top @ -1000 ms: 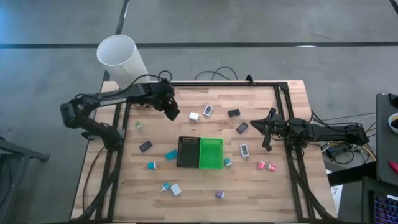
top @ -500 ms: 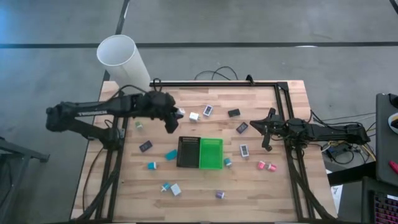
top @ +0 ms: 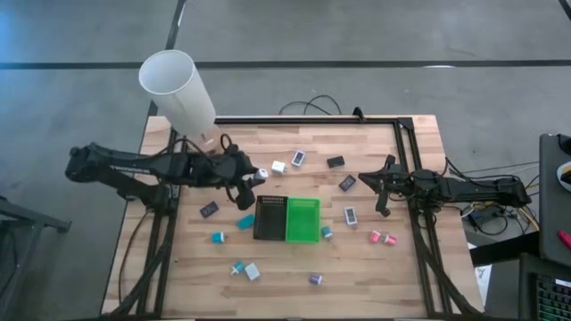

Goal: Pick & Place Office items
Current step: Put the black white charger adapter into the black bin

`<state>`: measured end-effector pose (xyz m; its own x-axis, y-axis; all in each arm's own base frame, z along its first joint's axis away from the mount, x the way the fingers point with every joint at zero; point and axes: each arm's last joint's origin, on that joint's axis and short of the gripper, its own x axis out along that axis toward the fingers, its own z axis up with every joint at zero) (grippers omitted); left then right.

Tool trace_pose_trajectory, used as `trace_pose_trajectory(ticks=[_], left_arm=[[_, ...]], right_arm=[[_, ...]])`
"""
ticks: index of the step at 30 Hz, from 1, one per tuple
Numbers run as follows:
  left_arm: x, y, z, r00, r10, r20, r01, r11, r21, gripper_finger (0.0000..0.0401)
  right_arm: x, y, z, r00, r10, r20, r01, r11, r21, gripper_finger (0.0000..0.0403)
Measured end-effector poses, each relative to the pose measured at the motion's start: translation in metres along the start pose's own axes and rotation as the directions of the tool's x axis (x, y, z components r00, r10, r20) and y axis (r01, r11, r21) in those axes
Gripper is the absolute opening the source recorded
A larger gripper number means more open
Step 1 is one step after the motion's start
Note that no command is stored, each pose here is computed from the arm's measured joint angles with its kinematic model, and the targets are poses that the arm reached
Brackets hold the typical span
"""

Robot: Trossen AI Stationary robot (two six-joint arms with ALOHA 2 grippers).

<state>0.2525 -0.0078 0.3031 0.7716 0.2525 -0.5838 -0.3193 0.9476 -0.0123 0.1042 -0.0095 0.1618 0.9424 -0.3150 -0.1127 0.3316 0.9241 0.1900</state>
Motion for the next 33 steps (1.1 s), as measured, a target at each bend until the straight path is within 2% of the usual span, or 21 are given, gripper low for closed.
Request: trace_pose_trajectory(ticks=[10, 19, 26, 33], left_arm=[[-0.007, -0.028, -0.001, 0.991, -0.085, 0.104, 0.075, 0.993, 0.09, 0.0131], [0.003, -0.049, -0.031, 0.971, -0.181, 0.158, 0.165, 0.98, 0.111, 0.0131], [0.001, -0.07, -0.052, 0.914, -0.301, 0.272, 0.281, 0.953, 0.111, 0.0131], [-0.004, -0.082, -0.072, 0.885, -0.302, 0.354, 0.294, 0.953, 0.079, 0.0131]], right_arm=[[0.0, 0.0, 0.0, 1.0, 0.002, 0.001, -0.002, 0.997, 0.079, 0.0034], [0.0, 0.0, 0.0, 1.0, 0.002, 0.001, -0.002, 0.994, 0.111, 0.0034], [0.0, 0.0, 0.0, 1.0, 0.002, 0.001, -0.002, 0.994, 0.111, 0.0034], [0.0, 0.0, 0.0, 1.0, 0.002, 0.0, -0.002, 0.994, 0.108, 0.0034]])
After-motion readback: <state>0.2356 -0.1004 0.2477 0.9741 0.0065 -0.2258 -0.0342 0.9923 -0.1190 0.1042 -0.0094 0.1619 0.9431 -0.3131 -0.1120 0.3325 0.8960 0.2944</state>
